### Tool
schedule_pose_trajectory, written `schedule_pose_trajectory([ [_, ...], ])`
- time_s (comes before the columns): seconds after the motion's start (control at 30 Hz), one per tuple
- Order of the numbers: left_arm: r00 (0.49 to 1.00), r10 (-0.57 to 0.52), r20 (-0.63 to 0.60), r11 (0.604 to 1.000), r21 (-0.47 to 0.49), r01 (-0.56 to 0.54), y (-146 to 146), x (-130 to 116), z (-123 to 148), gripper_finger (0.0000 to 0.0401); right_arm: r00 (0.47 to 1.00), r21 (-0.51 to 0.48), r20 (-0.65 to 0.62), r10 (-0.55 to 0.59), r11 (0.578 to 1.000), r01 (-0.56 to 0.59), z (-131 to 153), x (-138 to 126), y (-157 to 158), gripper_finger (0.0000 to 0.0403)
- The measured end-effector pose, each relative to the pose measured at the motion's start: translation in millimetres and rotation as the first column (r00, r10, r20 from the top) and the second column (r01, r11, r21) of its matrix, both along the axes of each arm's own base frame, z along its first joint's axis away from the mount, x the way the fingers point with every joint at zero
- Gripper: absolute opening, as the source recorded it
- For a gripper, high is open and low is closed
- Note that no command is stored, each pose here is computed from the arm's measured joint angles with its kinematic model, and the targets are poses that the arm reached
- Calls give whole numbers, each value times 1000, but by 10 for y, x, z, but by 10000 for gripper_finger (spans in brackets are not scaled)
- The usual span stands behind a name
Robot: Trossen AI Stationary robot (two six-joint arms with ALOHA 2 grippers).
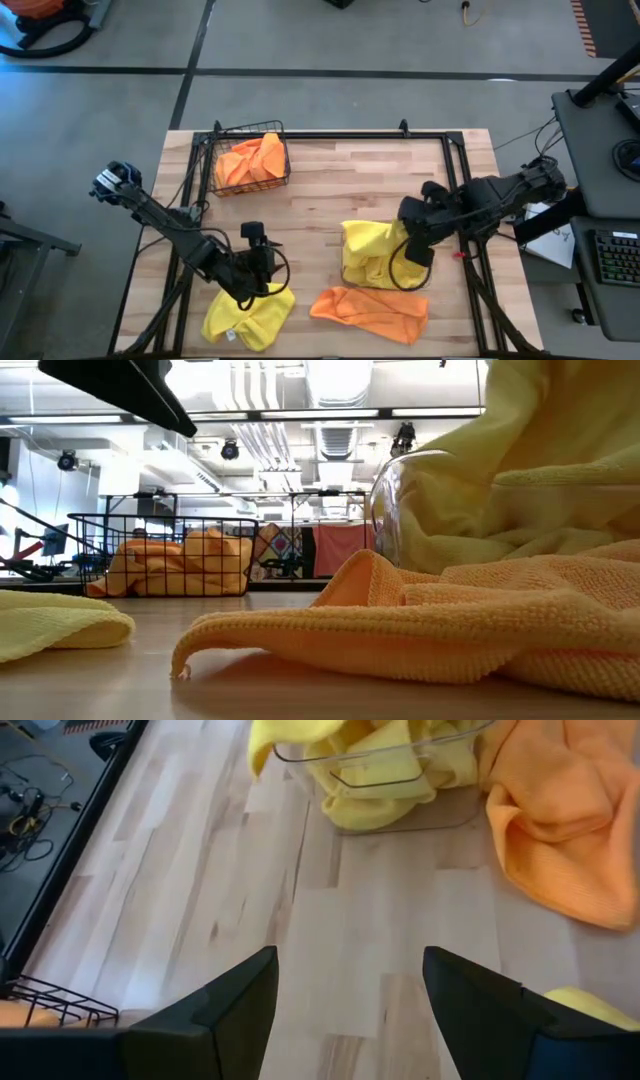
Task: Sort microfiber towel by color & place in baskets
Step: Put the yellow towel into the transparent bin
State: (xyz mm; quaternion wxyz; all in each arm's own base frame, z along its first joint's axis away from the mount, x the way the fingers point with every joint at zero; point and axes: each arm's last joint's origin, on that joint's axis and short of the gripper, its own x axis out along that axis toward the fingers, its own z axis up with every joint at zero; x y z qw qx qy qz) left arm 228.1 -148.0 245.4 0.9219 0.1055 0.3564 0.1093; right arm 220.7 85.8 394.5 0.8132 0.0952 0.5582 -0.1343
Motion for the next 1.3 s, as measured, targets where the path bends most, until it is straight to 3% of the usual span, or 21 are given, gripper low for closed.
schedule_pose_trajectory([
  [0.2, 1000, -1, -2, 1000, 5, 1, 10, 6, 1, 233, 997, -96, 80, -24, 995, 32, -95, 49, -28, 9],
  [0.33, 1000, -13, 0, 1000, 19, 13, 13, 25, -6, 233, 989, -141, 136, 61, 989, -42, -289, 205, 27, 9],
  [0.47, 988, -155, 4, 988, -9, 155, -40, 56, -122, 233, 967, -153, 216, 136, 983, -104, -542, 379, 100, 9],
  [0.57, 962, -261, 81, 964, -19, 264, -56, 57, -223, 233, 948, -166, 260, 182, 976, -142, -759, 468, 137, 9],
  [0.8, 885, -339, 318, 929, -34, 368, 63, -62, -336, 233, 913, -161, 358, 195, 976, -145, -1189, 575, 157, 9],
  [0.93, 831, -320, 455, 926, -37, 376, 173, -150, -344, 233, 890, -154, 417, 187, 979, -134, -1368, 609, 136, 9],
  [1.1, 799, -234, 554, 946, -59, 318, 304, -238, -412, 233, 868, -151, 463, 179, 981, -122, -1634, 594, 102, 9],
  [1.3, 783, -158, 601, 966, -69, 248, 366, -297, -458, 233, 898, -116, 423, 120, 990, -78, -1882, 495, 52, 9],
])
